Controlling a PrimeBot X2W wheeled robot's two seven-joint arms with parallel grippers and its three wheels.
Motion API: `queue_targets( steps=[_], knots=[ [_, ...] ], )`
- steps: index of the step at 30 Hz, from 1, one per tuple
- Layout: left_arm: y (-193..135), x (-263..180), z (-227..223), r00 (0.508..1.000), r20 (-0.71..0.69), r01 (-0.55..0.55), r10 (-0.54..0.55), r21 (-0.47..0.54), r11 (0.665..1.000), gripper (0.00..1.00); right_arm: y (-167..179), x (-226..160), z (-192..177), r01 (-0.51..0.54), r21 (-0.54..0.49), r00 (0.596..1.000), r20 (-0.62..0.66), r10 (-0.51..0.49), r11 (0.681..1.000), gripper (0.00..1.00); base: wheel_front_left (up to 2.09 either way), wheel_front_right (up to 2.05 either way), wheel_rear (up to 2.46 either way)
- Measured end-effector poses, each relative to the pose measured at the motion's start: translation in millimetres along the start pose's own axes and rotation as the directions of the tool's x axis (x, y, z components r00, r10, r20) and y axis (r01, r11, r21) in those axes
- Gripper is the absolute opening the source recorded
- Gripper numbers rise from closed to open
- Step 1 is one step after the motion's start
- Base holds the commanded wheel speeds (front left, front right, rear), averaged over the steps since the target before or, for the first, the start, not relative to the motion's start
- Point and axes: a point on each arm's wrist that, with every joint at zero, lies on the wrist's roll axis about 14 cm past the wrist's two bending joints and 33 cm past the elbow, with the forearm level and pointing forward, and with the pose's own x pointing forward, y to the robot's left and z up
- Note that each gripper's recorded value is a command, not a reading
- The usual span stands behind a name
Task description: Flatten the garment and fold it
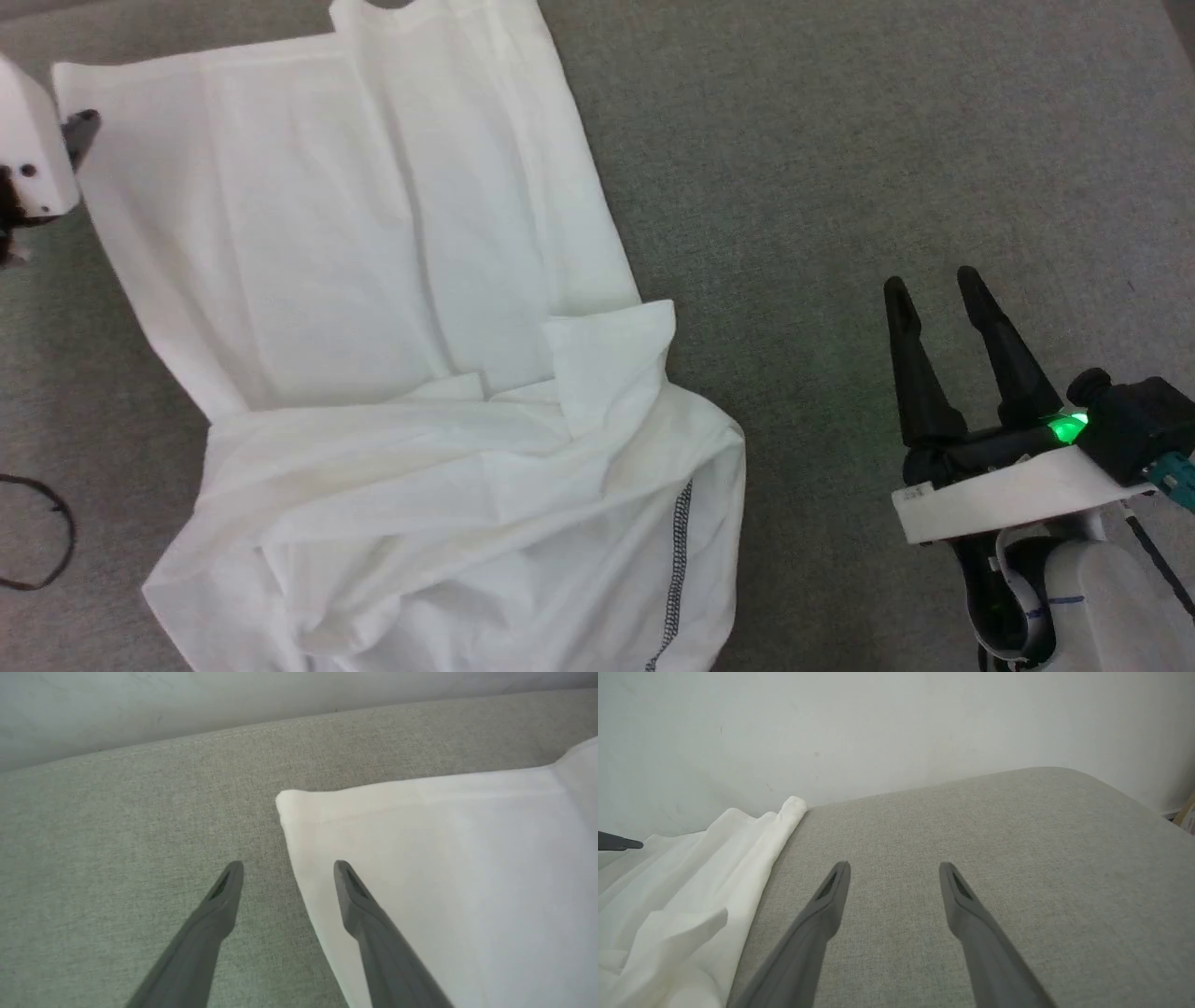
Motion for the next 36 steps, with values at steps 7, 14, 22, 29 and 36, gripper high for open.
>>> queue_targets(
  steps=[7, 14, 22, 29, 36],
  knots=[
    [4, 35, -1, 1.0, -0.03, -0.01, 0.011, 0.007, 1.0, 1.0, -16, -4, -27, 0.049, -0.016, 0.996, -0.071, -0.05, 0.999, 1.0, 0.0, 0.0, 0.0],
    [-8, 43, -2, 0.997, -0.054, 0.059, -0.061, -0.033, 0.998, 0.0, -21, 0, -39, 0.056, -0.048, 0.992, -0.109, -0.061, 0.997, 1.0, 0.0, 0.0, 0.0],
    [-29, 25, 6, 0.99, 0.103, 0.099, -0.1, 0.015, 0.995, 0.0, -9, 32, 0, -0.065, -0.177, 0.993, -0.106, 0.047, 0.982, 1.0, 0.0, 0.0, 0.0],
    [-31, -17, 29, 0.953, 0.281, 0.096, -0.111, 0.066, 0.993, 0.0, 39, 81, 28, -0.305, -0.244, 0.934, -0.267, 0.239, 0.92, 1.0, 0.0, 0.0, 0.0],
    [-39, -53, 43, 0.902, 0.408, 0.098, -0.14, 0.122, 0.988, 0.0, 100, 136, 25, -0.494, -0.193, 0.799, -0.486, 0.355, 0.848, 1.0, 0.0, 0.0, 0.0]
  ],
)
